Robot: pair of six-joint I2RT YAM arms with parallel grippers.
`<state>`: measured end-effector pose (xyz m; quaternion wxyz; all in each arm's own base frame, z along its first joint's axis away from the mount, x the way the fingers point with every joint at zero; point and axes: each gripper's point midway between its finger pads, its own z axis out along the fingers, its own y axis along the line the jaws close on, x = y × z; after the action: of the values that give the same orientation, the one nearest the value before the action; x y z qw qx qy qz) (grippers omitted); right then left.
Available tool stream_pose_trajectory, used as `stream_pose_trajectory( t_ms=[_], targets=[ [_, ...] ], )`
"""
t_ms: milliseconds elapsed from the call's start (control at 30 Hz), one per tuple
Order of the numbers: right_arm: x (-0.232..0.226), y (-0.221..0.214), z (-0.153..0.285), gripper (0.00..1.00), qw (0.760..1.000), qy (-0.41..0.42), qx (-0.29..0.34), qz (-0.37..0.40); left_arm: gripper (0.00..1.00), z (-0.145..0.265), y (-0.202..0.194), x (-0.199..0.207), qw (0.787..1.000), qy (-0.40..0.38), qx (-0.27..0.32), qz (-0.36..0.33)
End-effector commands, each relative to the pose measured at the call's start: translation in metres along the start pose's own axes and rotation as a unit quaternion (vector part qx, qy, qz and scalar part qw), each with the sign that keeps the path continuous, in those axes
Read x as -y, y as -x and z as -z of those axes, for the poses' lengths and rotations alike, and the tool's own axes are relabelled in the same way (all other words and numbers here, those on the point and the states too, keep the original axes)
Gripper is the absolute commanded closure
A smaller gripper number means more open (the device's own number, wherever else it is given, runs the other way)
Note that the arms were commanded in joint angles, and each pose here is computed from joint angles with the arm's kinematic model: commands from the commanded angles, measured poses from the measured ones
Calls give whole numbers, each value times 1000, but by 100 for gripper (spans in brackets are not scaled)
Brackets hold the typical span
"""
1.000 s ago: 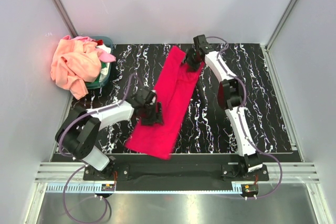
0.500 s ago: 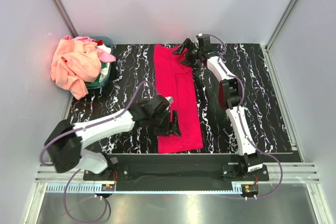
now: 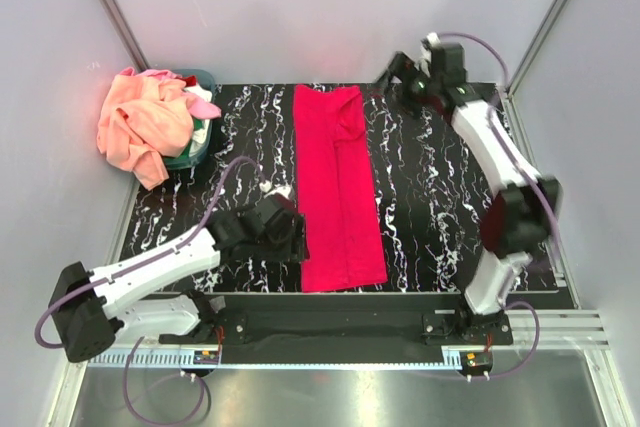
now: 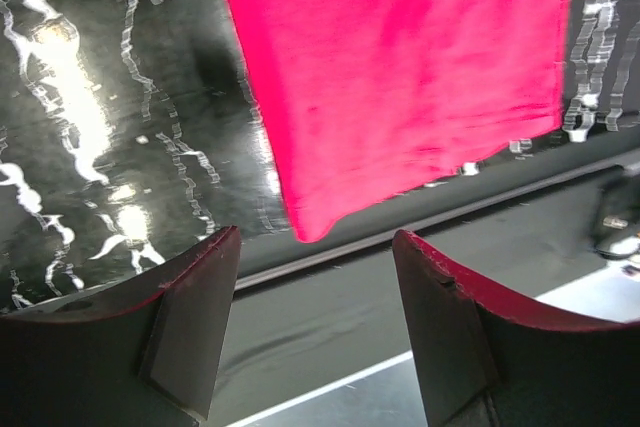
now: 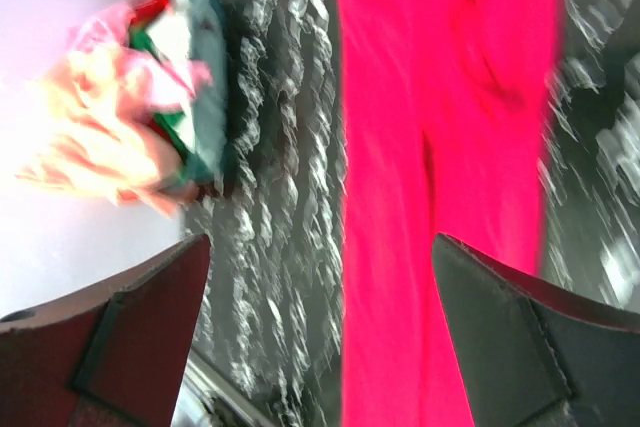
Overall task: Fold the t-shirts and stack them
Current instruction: Fold the tshirt
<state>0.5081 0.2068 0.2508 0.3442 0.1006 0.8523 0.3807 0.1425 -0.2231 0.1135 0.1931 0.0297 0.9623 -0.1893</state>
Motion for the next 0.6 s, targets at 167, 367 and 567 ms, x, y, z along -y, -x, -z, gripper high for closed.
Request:
stream_pose_trajectory(
  t_ms=[167,367,567],
  targets=[
    [134,-208,143,4,962,-233,-136,-33,33,-20,-13,-17,999,-12,29,18],
    [124,-319,184,11,952,-213,-210,-59,35,-36,-30,-19,999,-31,14,31],
    [140,-373,179,22,941,-207,-253,-92,37,-51,-45,-17,996,-62,12,68]
  ],
)
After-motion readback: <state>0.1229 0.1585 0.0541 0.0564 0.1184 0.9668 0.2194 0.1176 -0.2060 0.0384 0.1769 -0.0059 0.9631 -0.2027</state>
